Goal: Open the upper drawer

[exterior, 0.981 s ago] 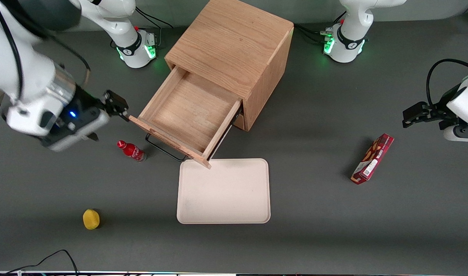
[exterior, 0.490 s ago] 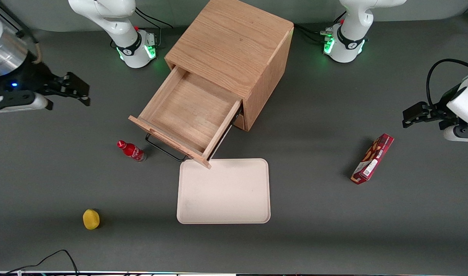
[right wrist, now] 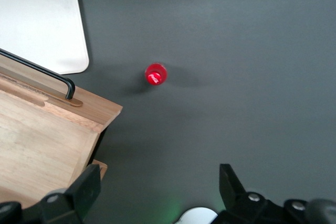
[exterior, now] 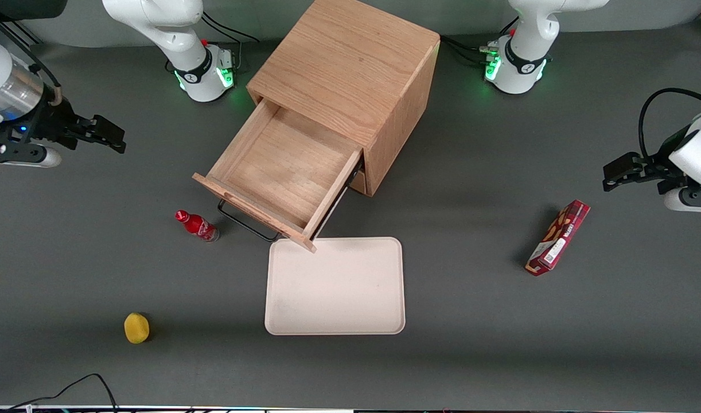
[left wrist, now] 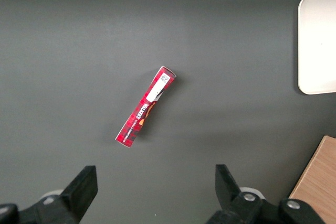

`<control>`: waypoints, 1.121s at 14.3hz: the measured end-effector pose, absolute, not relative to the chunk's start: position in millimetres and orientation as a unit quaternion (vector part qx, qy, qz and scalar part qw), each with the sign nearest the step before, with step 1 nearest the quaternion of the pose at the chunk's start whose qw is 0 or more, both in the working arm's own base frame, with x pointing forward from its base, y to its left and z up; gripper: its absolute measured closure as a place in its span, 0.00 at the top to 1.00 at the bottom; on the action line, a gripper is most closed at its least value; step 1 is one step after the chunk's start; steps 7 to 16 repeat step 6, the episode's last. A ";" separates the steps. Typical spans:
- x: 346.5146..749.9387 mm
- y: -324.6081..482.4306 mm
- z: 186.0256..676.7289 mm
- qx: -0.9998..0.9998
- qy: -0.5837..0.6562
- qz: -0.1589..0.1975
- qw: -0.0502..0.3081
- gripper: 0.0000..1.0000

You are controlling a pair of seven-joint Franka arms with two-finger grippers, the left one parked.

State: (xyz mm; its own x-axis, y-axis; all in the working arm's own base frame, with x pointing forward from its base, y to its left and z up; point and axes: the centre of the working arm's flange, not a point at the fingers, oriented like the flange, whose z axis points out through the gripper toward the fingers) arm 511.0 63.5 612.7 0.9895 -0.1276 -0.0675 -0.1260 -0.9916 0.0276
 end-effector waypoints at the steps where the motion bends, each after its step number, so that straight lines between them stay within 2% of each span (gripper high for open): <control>1: 505.3 60.7 605.3 0.997 -0.069 -0.031 0.007 1.00; 4: 492.6 53.3 597.1 0.997 -0.078 -0.029 0.006 1.00; 16: 493.4 52.2 600.1 0.997 -0.079 -0.023 0.005 1.00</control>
